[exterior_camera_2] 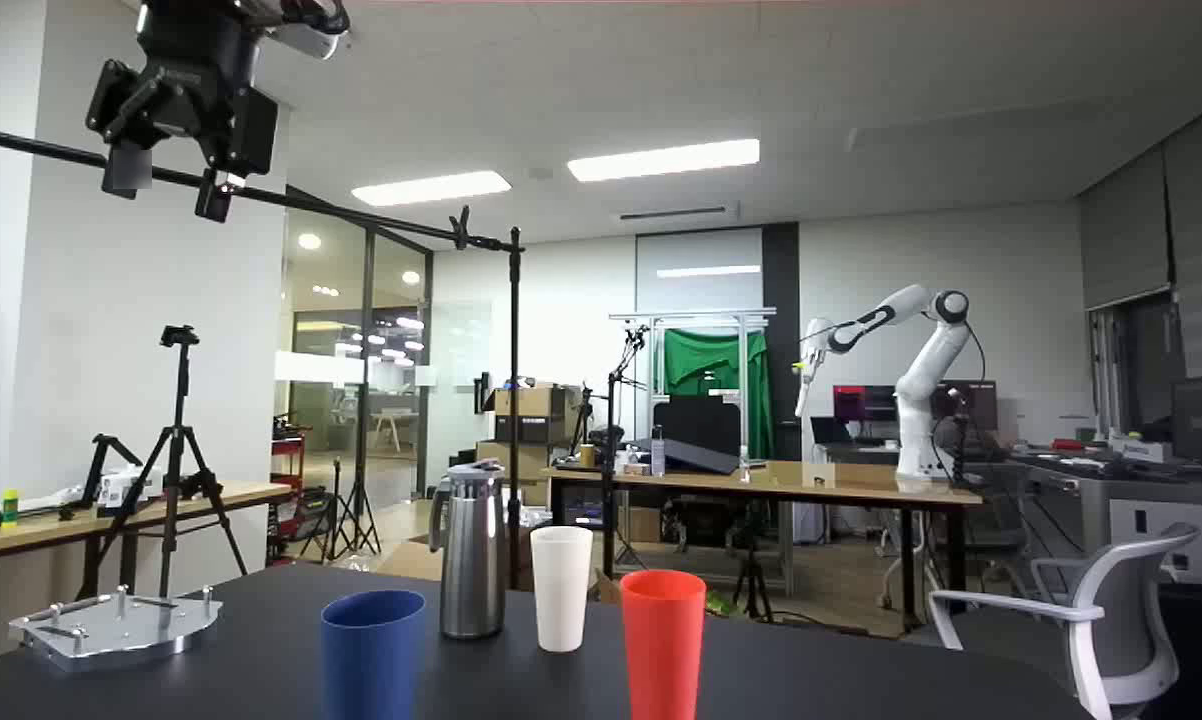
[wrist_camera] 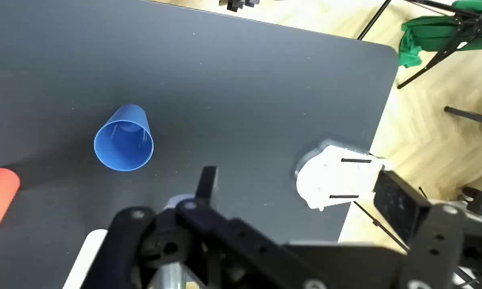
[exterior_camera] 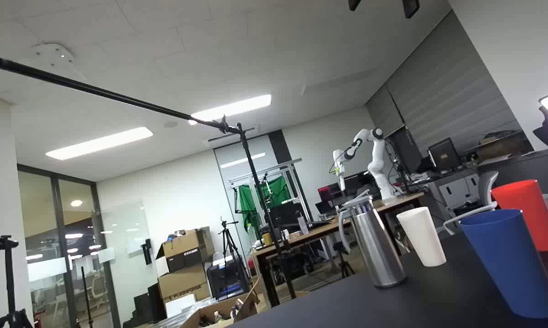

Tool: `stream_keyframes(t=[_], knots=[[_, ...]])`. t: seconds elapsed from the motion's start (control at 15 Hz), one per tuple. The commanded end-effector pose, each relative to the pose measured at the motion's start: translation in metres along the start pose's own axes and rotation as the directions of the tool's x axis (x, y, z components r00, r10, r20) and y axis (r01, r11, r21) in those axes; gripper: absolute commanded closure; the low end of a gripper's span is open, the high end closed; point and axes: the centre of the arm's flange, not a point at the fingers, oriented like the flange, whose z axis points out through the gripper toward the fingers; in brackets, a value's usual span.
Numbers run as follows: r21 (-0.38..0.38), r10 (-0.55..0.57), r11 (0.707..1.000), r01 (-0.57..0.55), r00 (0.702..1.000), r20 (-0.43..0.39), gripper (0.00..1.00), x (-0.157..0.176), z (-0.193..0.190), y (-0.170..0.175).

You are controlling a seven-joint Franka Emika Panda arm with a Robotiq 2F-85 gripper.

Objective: Put the blue cup inside the pink cup, put the white cup inside the blue cup

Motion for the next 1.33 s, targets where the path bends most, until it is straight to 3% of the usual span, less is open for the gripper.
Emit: stream_keyframes(t=[0.0,0.93,1.27], knots=[[0.0,0.0,1.0,0.0,1.0,-0.002,0.0,0.0,0.0,0.0],[0.0,-0.001,1.0,0.001,1.0,-0.006,0.0,0.0,-0.001,0.0],[-0.186,0.007,0.982,-0.014,0.999,-0.042,0.0,0.021,0.016,0.04]])
